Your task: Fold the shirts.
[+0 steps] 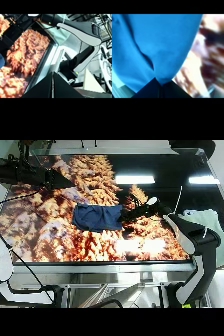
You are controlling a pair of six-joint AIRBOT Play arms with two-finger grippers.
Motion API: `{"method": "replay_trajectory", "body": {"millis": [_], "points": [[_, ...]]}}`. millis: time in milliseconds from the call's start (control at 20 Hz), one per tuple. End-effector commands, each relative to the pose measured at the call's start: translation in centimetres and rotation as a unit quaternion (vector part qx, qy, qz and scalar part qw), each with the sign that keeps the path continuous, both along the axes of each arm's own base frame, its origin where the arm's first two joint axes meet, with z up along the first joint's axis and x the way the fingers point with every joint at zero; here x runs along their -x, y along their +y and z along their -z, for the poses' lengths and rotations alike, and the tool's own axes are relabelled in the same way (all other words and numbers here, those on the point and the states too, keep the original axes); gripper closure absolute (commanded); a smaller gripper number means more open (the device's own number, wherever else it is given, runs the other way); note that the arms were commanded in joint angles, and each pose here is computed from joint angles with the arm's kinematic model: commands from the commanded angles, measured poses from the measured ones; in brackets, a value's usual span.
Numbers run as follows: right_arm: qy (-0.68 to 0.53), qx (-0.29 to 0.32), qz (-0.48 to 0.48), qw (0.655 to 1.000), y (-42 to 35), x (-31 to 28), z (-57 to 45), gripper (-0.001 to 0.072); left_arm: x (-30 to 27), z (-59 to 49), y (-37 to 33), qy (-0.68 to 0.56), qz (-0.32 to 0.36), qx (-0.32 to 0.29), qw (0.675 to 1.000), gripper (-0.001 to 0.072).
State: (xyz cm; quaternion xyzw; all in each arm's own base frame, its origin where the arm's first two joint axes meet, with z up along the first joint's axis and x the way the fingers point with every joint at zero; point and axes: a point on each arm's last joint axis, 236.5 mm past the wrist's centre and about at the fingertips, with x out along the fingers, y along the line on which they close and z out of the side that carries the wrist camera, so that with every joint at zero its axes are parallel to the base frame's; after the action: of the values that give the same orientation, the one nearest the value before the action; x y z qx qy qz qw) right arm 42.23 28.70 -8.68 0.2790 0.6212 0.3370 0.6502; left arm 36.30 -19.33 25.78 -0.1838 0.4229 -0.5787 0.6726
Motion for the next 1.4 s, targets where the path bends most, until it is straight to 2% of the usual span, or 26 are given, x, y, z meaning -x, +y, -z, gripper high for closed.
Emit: {"method": "replay_trajectory", "body": {"millis": [0,150,350,550,750,900,1000,1100,1200,1300,1350], "points": [[-0.035,-0.035,-0.009,0.999,1.1,-0.7,-2.9,0.0696,0.2,0.0,0.0,0.000,0.003,-0.001,1.000,0.0690],[-0.090,-0.055,-0.012,0.994,-1.0,-1.7,-10.3,0.0696,0.5,0.1,0.1,0.003,0.009,-0.003,1.000,0.0690],[-0.220,-0.072,0.072,0.970,-7.9,-4.1,-25.6,0.0696,0.7,0.1,0.1,0.005,0.014,-0.004,1.000,0.0690],[-0.345,-0.069,0.199,0.915,-17.2,-4.8,-39.1,0.0696,0.7,0.1,0.1,0.004,0.014,-0.004,1.000,0.0689],[-0.390,-0.034,0.339,0.855,-30.1,-6.6,-43.6,0.0696,0.5,0.1,0.1,0.003,0.009,-0.003,1.000,0.0690],[-0.373,-0.003,0.425,0.824,-40.7,-6.2,-42.8,0.0696,-0.1,0.0,0.0,-0.001,-0.001,0.000,1.000,0.0690],[-0.361,0.017,0.444,0.820,-44.9,-4.3,-42.4,0.0696,-0.1,0.0,0.0,-0.005,0.000,0.001,1.000,0.0690],[-0.339,0.035,0.438,0.832,-46.7,-1.8,-41.4,0.0696,-0.3,-0.1,0.0,-0.016,-0.001,0.002,1.000,0.0690],[-0.260,0.050,0.423,0.867,-46.8,1.6,-38.2,0.0696,-0.7,-0.2,-0.1,-0.021,-0.008,0.004,1.000,0.0690],[-0.095,0.115,0.427,0.892,-47.2,7.3,-32.5,0.0697,-0.9,-0.2,-0.1,-0.026,-0.011,0.006,1.000,0.0690],[-0.028,0.170,0.437,0.883,-48.3,10.4,-30.4,0.0697,-0.9,-0.2,-0.1,-0.031,-0.009,0.006,0.999,0.0690]]}}
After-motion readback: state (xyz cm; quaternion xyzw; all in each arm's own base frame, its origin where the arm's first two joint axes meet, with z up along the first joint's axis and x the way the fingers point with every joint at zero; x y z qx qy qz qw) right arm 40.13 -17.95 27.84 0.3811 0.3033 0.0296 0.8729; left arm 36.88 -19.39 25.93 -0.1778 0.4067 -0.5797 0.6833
